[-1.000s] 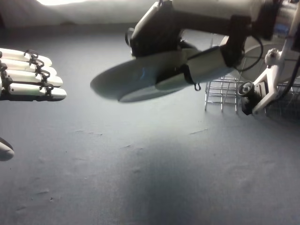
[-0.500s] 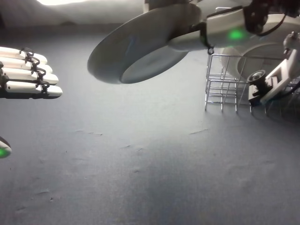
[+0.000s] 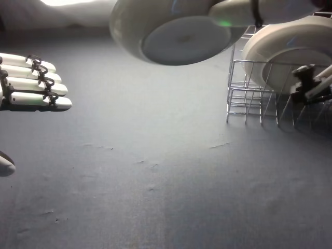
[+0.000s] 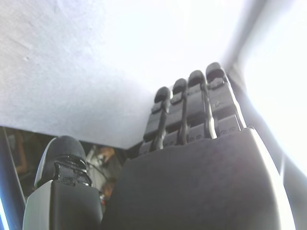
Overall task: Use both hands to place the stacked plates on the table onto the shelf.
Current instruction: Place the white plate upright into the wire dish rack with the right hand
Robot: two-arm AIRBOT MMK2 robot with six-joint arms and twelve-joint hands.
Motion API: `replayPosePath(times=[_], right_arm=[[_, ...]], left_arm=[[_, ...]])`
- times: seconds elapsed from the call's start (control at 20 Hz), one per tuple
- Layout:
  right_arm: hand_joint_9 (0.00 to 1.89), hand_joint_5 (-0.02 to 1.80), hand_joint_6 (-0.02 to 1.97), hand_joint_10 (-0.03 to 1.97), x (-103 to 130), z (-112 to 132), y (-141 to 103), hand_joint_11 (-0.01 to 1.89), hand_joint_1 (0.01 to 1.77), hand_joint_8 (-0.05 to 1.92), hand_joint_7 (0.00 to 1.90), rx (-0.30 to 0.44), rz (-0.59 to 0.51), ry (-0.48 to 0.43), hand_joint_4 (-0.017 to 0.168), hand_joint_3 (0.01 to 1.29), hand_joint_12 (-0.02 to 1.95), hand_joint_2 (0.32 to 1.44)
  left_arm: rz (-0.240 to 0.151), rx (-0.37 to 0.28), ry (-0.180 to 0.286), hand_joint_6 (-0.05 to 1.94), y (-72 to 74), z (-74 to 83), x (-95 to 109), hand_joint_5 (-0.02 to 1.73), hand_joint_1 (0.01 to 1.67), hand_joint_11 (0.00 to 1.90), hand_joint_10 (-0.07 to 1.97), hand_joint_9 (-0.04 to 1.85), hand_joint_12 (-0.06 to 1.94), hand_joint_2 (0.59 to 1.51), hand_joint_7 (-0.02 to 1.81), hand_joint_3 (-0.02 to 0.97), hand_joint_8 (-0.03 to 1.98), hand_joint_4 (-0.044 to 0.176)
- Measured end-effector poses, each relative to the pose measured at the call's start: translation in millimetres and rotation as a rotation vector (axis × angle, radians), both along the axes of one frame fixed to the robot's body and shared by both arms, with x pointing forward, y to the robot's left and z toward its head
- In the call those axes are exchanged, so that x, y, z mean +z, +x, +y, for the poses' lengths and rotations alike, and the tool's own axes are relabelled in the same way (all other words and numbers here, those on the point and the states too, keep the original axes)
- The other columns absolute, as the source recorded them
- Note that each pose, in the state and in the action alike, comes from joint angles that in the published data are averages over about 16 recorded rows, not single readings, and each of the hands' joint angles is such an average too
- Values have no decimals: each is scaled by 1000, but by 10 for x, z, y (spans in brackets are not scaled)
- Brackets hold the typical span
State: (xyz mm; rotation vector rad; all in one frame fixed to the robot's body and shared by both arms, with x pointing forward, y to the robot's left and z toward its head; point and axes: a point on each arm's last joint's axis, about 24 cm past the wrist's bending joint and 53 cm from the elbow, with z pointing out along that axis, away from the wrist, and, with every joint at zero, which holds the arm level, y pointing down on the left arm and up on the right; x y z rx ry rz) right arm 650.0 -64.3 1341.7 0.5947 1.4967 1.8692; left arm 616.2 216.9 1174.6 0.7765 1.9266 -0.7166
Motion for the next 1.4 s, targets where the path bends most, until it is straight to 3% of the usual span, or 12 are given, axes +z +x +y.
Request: replayPosePath(times=[0.4,1.4], right_arm=[[738,714,1216,1315,-26,-325,-5,786,1442,1156,761,-54,72,55,-10,12,1642,1092],[764,720,1204,1267,-522,-896,-27,777,1445,1091,815,-167,141,-45,-10,12,1631,1090]], left_arm=[[-2,-2,5,6,2,-9,-9,22,12,22,5,18,11,1117,17,19,-1,6],[-1,-6,4,7,-9,-26,-12,21,13,21,5,22,12,1116,16,19,0,7]])
